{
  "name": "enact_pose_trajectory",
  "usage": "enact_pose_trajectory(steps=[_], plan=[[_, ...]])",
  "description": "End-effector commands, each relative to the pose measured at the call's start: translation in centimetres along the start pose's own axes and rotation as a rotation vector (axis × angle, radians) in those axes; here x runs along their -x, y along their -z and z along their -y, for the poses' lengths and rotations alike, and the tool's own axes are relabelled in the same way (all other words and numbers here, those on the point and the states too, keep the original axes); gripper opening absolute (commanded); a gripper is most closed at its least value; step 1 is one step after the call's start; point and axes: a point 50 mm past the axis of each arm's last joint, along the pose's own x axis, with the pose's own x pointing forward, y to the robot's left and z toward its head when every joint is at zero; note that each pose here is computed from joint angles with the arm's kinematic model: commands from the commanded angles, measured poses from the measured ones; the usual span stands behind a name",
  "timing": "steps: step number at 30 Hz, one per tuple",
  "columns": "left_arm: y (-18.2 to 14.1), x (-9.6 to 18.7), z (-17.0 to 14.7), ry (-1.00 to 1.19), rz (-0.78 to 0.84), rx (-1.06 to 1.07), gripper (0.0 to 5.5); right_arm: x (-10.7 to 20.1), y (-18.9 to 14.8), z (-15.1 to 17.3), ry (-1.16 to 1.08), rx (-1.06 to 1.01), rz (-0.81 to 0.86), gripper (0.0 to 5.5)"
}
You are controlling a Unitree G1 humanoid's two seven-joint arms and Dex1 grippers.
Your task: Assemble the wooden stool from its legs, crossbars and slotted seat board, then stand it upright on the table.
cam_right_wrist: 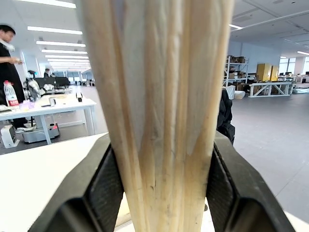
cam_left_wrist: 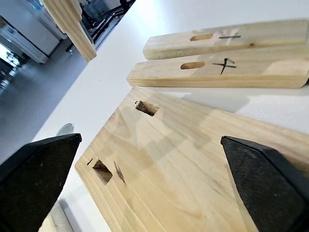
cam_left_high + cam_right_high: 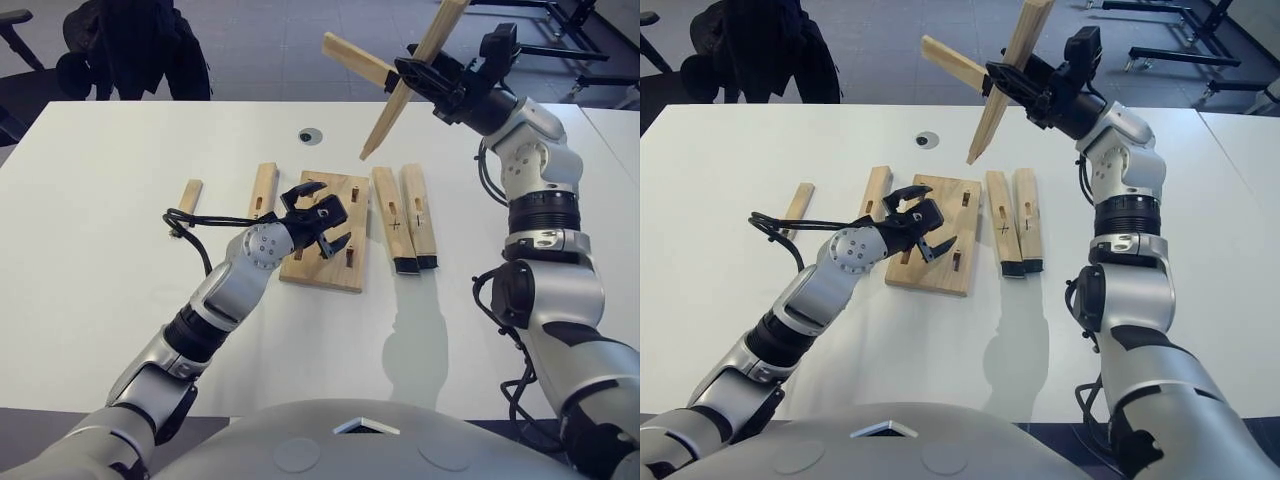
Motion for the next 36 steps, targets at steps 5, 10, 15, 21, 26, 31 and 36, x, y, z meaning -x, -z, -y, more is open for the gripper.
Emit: enact_pose_trajectory(steps=[5,10,15,21,26,31,36], plan=[[3.2,0.5,2.5,0.071,-0.104,-0.047,5.31,0.8,-0.2,-0.8,0.04,-0.043,0.032,2.09],[4.3,1.6,2.7,0.121,-0.137,-0.046,5.31,0.9,0.8,-1.2,0.035,-0.049,0.009,2.09],[4.7,2.1,3.2,0.147,-0.149,-0.026,5.31,1.2,1.8,-1.5,0.029,-0.075,-0.011,2.09],[4.5,3.1,3.9,0.18,-0.146,0.005,5.31,1.3,2.7,-2.1,0.013,-0.095,-0.038,2.09],[4.1,2.9,2.8,0.158,-0.136,-0.008,5.31,1.8,4.7,-3.5,-0.002,-0.124,-0.063,2.09],[3.2,2.4,0.2,0.106,-0.105,0.017,5.31,3.2,6.6,-4.2,-0.024,-0.166,-0.12,2.09],[2.2,2.7,-1.3,0.078,-0.078,0.031,5.31,2.4,4.6,-3.2,-0.035,-0.173,-0.077,2.09]])
